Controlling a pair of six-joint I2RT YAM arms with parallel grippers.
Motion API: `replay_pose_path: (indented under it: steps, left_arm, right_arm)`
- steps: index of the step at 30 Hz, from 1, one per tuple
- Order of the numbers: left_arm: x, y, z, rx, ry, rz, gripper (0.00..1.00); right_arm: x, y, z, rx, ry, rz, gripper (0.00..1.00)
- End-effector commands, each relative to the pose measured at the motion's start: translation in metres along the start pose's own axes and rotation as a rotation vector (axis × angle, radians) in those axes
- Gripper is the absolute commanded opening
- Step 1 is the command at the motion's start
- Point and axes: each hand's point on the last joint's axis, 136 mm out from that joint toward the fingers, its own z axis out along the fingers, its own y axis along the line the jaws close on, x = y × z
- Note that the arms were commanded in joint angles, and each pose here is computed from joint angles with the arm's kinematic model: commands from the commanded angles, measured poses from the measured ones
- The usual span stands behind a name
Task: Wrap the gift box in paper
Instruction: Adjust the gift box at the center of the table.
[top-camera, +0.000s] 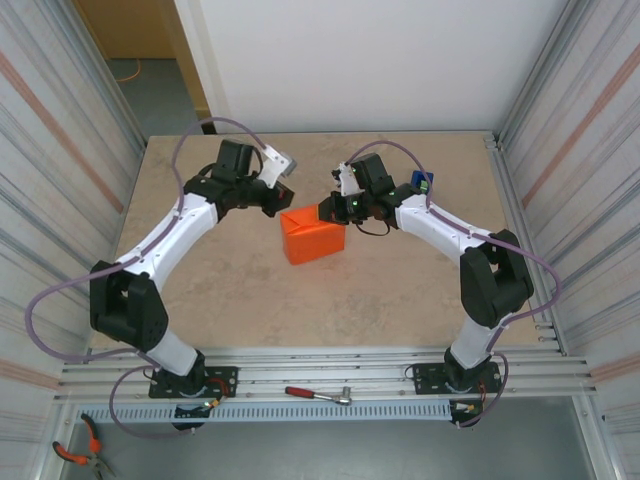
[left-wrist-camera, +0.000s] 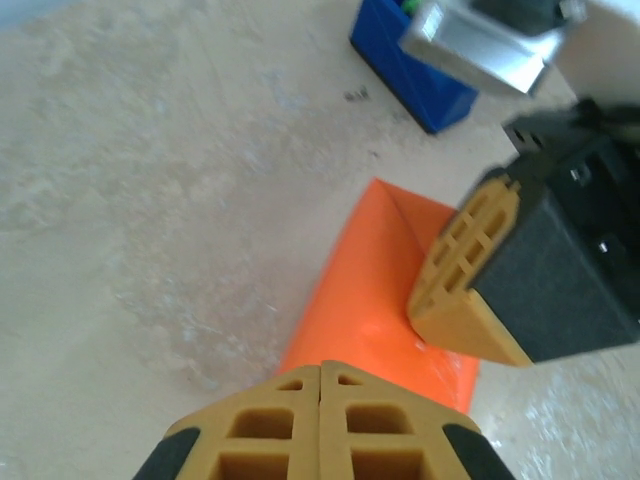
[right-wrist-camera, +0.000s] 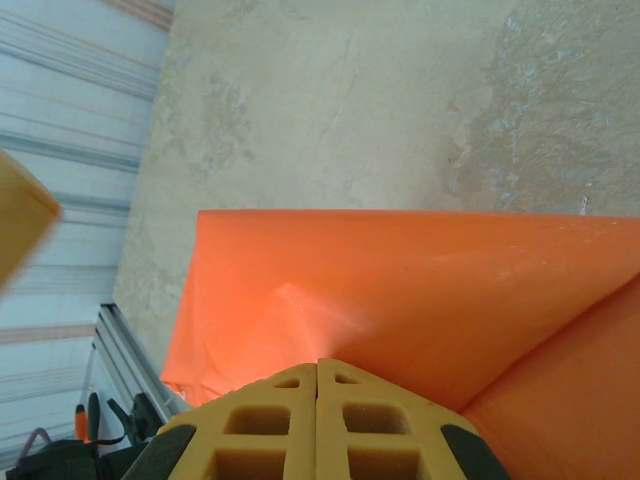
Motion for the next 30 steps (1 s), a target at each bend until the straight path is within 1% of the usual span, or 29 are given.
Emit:
replay_pose_path:
  steps: [1,10,17,30]
  left_arm:
    - [0.007,-0.023,0.005,0.066,0.055,0.069,0.00]
    - [0.017,-0.028,0.021,0.093,0.108,0.069,0.00]
    - [0.024,-0.030,0.025,0.103,0.123,0.060,0.00]
    - [0.050,-0.031,0.032,0.093,0.183,0.062,0.00]
  right_arm:
    - [0.037,-0.044,0.011,0.131,0.107,0.063,0.00]
    - [0.039,-0.047,0.014,0.134,0.115,0.068,0.00]
    - [0.041,-0.049,0.014,0.136,0.118,0.071,0.00]
    - [0.036,-0.043,0.011,0.121,0.106,0.070,0.00]
